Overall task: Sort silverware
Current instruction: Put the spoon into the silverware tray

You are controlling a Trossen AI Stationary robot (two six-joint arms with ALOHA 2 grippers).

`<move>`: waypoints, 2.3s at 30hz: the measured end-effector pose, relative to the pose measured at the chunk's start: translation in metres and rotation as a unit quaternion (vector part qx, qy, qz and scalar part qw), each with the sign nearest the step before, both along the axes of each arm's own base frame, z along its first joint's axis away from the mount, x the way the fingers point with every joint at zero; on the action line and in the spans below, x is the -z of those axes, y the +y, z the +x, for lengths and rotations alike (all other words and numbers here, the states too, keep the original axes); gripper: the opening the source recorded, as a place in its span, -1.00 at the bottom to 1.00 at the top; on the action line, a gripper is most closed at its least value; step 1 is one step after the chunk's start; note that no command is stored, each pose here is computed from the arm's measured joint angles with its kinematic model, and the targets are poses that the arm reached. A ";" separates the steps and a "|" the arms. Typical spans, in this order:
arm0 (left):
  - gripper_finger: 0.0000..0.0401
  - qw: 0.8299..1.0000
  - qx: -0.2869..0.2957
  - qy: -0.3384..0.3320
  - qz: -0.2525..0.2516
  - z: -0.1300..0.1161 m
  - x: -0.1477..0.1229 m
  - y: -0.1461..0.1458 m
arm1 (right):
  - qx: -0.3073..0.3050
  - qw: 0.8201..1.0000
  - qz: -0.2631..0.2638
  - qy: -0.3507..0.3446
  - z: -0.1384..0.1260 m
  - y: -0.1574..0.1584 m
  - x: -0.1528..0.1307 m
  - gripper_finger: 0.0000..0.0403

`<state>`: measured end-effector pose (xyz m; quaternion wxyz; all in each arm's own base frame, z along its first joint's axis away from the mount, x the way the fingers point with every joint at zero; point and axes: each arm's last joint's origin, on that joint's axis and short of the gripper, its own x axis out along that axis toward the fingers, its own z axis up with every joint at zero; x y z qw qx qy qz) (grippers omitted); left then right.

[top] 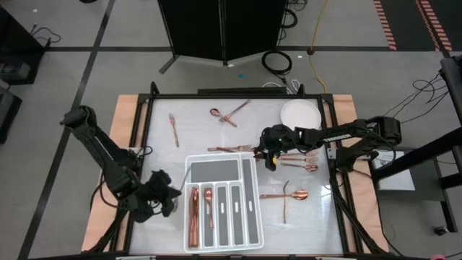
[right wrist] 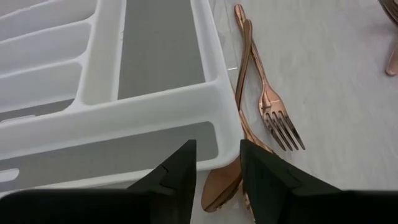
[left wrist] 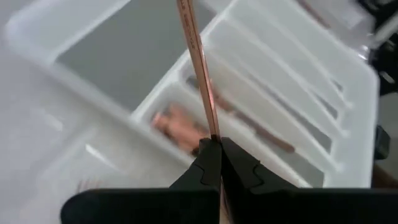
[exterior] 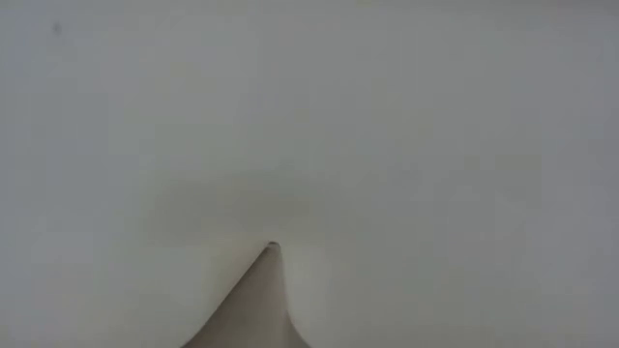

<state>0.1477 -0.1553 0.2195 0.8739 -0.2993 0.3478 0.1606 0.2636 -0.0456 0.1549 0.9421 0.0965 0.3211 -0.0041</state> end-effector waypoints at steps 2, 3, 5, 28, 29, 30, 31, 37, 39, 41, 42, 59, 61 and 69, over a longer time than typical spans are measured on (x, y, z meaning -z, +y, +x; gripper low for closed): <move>-1.00 0.999 0.035 -0.015 0.028 0.009 -0.003 0.002 | 0.000 1.000 -0.001 -0.005 0.001 0.000 -0.001 -0.43; -1.00 0.997 0.055 -0.019 0.041 0.014 -0.005 0.003 | 0.000 1.000 -0.002 -0.007 0.001 0.000 -0.001 -0.43; -1.00 0.993 0.102 -0.019 0.060 0.026 -0.007 0.008 | 0.001 1.000 -0.002 -0.011 0.001 0.000 -0.002 -0.43; -1.00 0.798 0.569 -0.001 0.198 0.113 -0.040 0.076 | 0.005 1.000 -0.002 -0.006 0.000 -0.002 -0.001 -0.43; -1.00 0.785 0.585 0.017 0.202 0.117 -0.036 0.075 | 0.006 1.000 -0.002 -0.006 0.000 -0.003 -0.001 -0.43; -1.00 0.771 0.603 0.039 0.204 0.120 -0.030 0.074 | 0.007 1.000 -0.002 -0.006 0.000 -0.004 -0.001 -0.43; -1.00 0.756 0.620 0.062 0.202 0.122 -0.025 0.074 | 0.009 1.000 -0.002 -0.006 0.000 -0.004 -0.001 -0.43; -1.00 0.672 0.696 0.136 0.213 0.143 -0.016 0.060 | 0.017 1.000 0.009 -0.004 0.000 -0.004 -0.001 -0.43; -1.00 0.636 0.716 0.150 0.244 0.151 -0.019 0.054 | 0.017 1.000 0.009 -0.005 0.000 -0.004 -0.001 -0.43; -1.00 0.598 0.733 0.164 0.282 0.157 -0.023 0.048 | 0.021 1.000 0.015 -0.004 0.000 -0.004 -0.001 -0.43; -1.00 0.579 0.740 0.165 0.300 0.160 -0.023 0.044 | 0.024 1.000 0.019 -0.004 0.000 -0.004 -0.001 -0.43; -1.00 0.375 0.814 0.155 0.417 0.167 0.011 -0.017 | 0.035 0.998 0.039 0.039 -0.005 -0.003 0.005 -0.43; -1.00 0.372 0.816 0.145 0.417 0.166 0.012 -0.023 | 0.036 0.998 0.041 0.039 -0.005 -0.003 0.005 -0.43; -1.00 0.386 0.832 0.133 0.375 0.164 0.018 -0.028 | 0.045 0.997 0.052 0.037 -0.005 -0.003 0.005 -0.43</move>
